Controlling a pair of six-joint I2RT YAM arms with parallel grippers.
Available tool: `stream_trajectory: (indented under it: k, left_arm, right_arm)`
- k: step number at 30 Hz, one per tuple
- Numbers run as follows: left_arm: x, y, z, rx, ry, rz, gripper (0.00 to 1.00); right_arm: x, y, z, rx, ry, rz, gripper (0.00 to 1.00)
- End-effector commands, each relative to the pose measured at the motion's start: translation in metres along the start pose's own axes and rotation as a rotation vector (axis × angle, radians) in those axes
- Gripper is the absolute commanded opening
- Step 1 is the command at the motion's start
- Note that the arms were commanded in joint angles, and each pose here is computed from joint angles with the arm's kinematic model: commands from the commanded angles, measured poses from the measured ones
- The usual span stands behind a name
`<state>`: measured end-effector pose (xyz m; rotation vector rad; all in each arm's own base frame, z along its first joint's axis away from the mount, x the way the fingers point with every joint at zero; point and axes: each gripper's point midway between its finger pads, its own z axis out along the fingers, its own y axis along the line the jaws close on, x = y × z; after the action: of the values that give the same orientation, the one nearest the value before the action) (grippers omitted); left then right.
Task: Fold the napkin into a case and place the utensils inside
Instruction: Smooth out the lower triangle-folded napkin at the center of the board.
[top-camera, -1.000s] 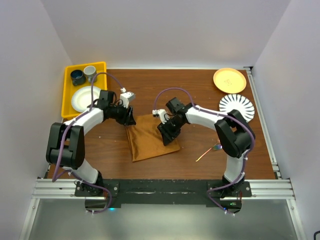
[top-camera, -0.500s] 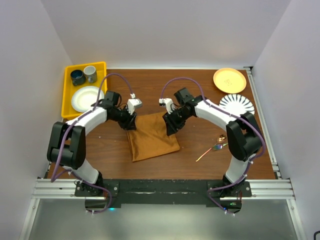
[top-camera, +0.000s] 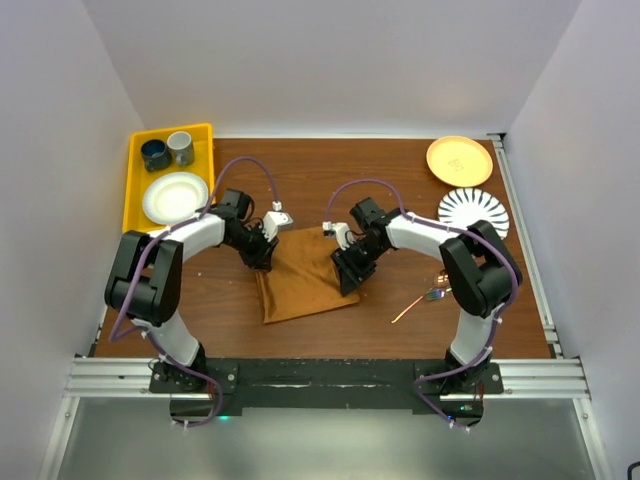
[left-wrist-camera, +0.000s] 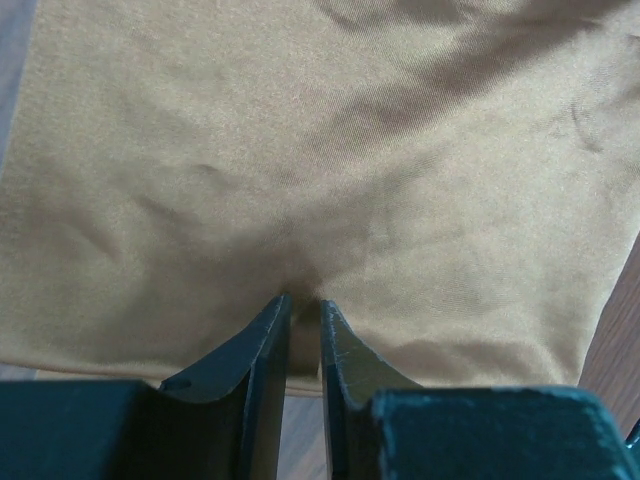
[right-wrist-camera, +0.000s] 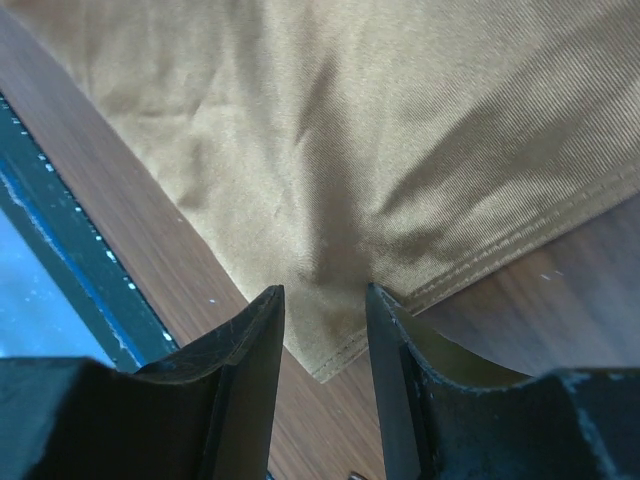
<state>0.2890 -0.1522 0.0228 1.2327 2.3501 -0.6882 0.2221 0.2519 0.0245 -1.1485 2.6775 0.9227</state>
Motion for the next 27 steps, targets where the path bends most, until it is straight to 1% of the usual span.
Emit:
stream_trajectory:
  k: [1,6,7,8,9,10,12,13,14,16,17,18,21,23,26,27]
  left_arm:
    - [-0.001,0.0,0.003,0.012,0.013,0.056,0.23]
    - [0.003,-0.009,-0.001,0.039,0.033,0.112,0.23]
    - [-0.002,-0.014,-0.002,0.063,0.01,0.113,0.24]
    - [-0.013,-0.014,-0.009,0.065,-0.027,0.119,0.25]
    - [-0.021,-0.018,-0.017,0.111,-0.089,0.082,0.28]
    - [-0.036,-0.014,-0.027,0.111,-0.142,0.071,0.29]
    - [-0.053,-0.003,-0.044,0.117,-0.239,-0.011,0.33]
    - [-0.064,0.004,-0.054,0.106,-0.285,-0.029,0.35]
    - [-0.066,0.017,-0.064,0.077,-0.322,-0.071,0.39]
    - [-0.078,0.039,-0.076,0.003,-0.373,-0.15,0.42]
    - [-0.078,0.047,-0.081,-0.024,-0.383,-0.175,0.46]
    - [-0.078,0.057,-0.082,-0.067,-0.381,-0.22,0.47]
    - [-0.075,0.072,-0.08,-0.124,-0.361,-0.298,0.5]
    - [-0.069,0.076,-0.074,-0.132,-0.346,-0.334,0.53]
    - [-0.061,0.081,-0.065,-0.13,-0.321,-0.369,0.53]
    - [-0.057,0.085,-0.061,-0.133,-0.307,-0.381,0.53]
  right_arm:
    - [0.005,0.012,0.004,-0.041,-0.004,-0.015,0.43]
    - [0.01,0.037,0.004,-0.078,0.011,-0.076,0.43]
    - [0.008,0.042,0.002,-0.09,0.005,-0.083,0.45]
    - [0.005,0.047,-0.001,-0.12,-0.006,-0.078,0.46]
    - [-0.002,0.053,-0.006,-0.143,-0.017,-0.08,0.48]
    - [-0.008,0.055,-0.01,-0.146,-0.033,-0.085,0.51]
    - [-0.029,0.054,-0.021,-0.14,-0.09,-0.078,0.53]
    - [-0.037,0.052,-0.027,-0.133,-0.118,-0.074,0.56]
    - [-0.052,0.046,-0.036,-0.114,-0.16,-0.07,0.57]
    - [-0.068,0.03,-0.045,-0.043,-0.204,-0.063,0.59]
    - [-0.081,0.019,-0.053,-0.002,-0.238,-0.056,0.6]
    - [-0.089,0.009,-0.057,0.03,-0.265,-0.043,0.61]
    - [-0.106,-0.027,-0.064,0.138,-0.295,-0.006,0.61]
    - [-0.114,-0.048,-0.064,0.188,-0.298,0.016,0.61]
    - [-0.124,-0.065,-0.064,0.225,-0.312,0.027,0.61]
    - [-0.124,-0.073,-0.058,0.233,-0.301,0.036,0.62]
